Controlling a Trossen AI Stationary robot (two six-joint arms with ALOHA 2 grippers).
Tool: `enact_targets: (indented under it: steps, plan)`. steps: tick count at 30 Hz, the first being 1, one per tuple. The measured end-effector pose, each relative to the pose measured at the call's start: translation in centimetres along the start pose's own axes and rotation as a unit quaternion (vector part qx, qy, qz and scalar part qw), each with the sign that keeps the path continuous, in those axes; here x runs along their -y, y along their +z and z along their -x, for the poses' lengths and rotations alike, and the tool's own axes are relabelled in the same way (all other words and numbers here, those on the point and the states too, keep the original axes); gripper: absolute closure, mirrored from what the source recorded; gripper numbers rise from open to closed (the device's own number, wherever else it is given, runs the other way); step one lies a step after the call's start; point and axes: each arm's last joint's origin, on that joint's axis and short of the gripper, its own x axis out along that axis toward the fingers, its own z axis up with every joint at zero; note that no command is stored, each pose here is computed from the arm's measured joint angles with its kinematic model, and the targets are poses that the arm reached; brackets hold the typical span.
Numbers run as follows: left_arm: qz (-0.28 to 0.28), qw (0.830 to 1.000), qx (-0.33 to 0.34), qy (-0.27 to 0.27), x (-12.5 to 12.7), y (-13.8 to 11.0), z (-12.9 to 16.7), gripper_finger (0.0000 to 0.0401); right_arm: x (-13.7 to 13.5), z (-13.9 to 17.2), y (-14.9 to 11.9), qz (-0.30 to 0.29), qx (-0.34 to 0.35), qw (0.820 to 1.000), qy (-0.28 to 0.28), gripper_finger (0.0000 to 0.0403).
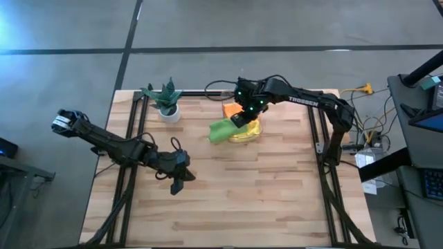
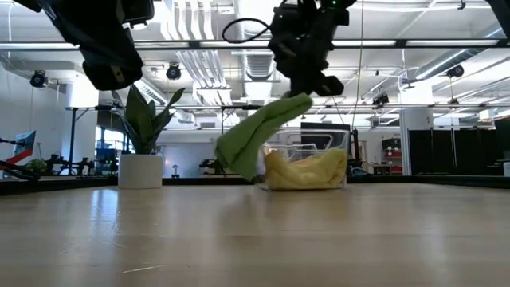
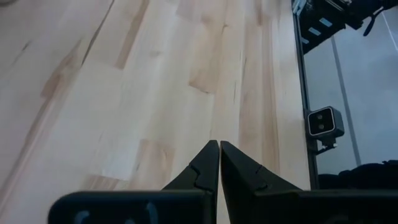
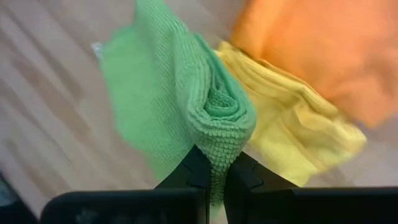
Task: Fold microfiber towels
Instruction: Put the folded green towel into the transparent bin
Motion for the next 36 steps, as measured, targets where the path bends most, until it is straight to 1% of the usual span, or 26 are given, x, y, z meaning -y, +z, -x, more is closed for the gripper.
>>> enact_targets:
  steps: [4,10,13,16,22,24,26,29,36]
  plan:
    - [0.000,1.000,0.003,0.001,0.0,0.0,0.0,0.0401,0.5,-0.1,-0.6,0.005,-0.014,0.999,-0.050,0.0390]
    - [0.006,1.000,0.005,0.003,0.0,0.1,0.0,0.0401,1.1,-0.4,-0.9,0.004,-0.012,0.995,-0.099,0.0390]
    - [0.019,1.000,0.009,0.009,-0.1,0.1,0.0,0.0401,1.1,-0.2,-0.9,0.008,-0.008,0.995,-0.101,0.0390]
    - [0.027,1.000,0.010,0.010,-0.1,0.1,0.0,0.0401,1.1,0.6,-0.8,0.017,0.007,0.995,-0.094,0.0390]
    - [0.027,1.000,0.010,0.010,-0.1,0.1,0.0,0.0401,2.0,4.1,-0.7,0.012,0.068,0.995,-0.073,0.0390]
    - [0.027,1.000,0.010,0.011,-0.1,0.1,0.0,0.0401,2.6,5.3,-0.9,0.010,0.078,0.994,-0.074,0.0390]
    - [0.028,0.999,0.013,0.015,-0.1,0.1,0.0,0.0401,3.2,5.8,-1.2,0.013,0.068,0.994,-0.082,0.0390]
    - [0.028,0.999,0.020,0.023,-0.2,0.1,0.0,0.0401,3.9,5.7,-1.6,0.019,0.039,0.994,-0.097,0.0390]
    - [0.030,0.999,0.028,0.032,-0.3,0.2,0.0,0.0401,4.6,3.8,-1.9,0.040,-0.009,0.993,-0.113,0.0391]
